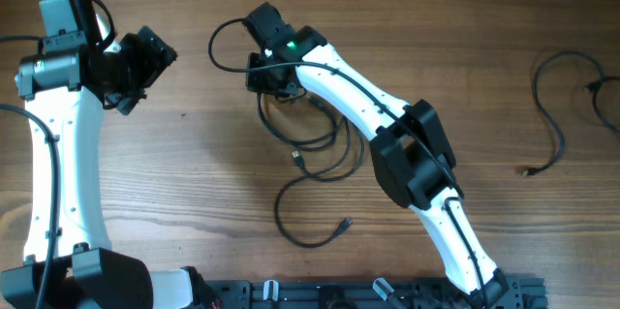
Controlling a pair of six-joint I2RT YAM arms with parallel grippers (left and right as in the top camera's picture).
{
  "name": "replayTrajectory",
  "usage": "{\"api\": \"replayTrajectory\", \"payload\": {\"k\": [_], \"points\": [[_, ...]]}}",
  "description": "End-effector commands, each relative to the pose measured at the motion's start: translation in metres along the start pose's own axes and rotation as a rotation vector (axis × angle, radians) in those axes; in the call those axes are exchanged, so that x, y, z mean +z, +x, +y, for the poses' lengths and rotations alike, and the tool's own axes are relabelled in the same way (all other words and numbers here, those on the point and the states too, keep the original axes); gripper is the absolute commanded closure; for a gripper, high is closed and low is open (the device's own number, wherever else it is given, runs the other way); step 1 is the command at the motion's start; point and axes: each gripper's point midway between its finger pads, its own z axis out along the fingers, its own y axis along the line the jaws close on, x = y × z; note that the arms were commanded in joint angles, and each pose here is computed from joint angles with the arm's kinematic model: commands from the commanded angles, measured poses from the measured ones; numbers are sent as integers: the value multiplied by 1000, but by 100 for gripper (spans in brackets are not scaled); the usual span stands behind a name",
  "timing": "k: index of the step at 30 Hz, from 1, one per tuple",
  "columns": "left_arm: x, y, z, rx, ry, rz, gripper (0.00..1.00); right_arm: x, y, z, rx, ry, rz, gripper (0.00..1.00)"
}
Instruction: Untangle cables
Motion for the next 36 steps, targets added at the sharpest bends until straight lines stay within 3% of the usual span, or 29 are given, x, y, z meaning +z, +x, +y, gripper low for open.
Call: {"api": "replayTrajectory", "payload": {"k": [1, 10, 19, 21, 26, 28, 36], "points": [[0, -2, 1, 14, -3, 1, 10, 19, -4, -15, 37, 53, -20, 64], [0, -1, 1, 13, -4, 3, 9, 45, -1, -32, 40, 99, -16, 69], [0, -2, 1, 14, -3, 2, 9, 42, -6, -45, -53, 140, -18, 83], [0, -1, 1, 13, -4, 3, 9, 36, -10, -49, -85, 137, -8, 81], [0, -1, 1, 15, -3, 3, 9, -6, -35, -22, -132, -16, -46, 57], [0, -1, 1, 14, -4, 3, 9, -9, -41, -17, -116, -53, -58, 53], [0, -1, 1, 14, -5, 6, 8, -2, -49, -33, 16, 28, -111, 71]]}}
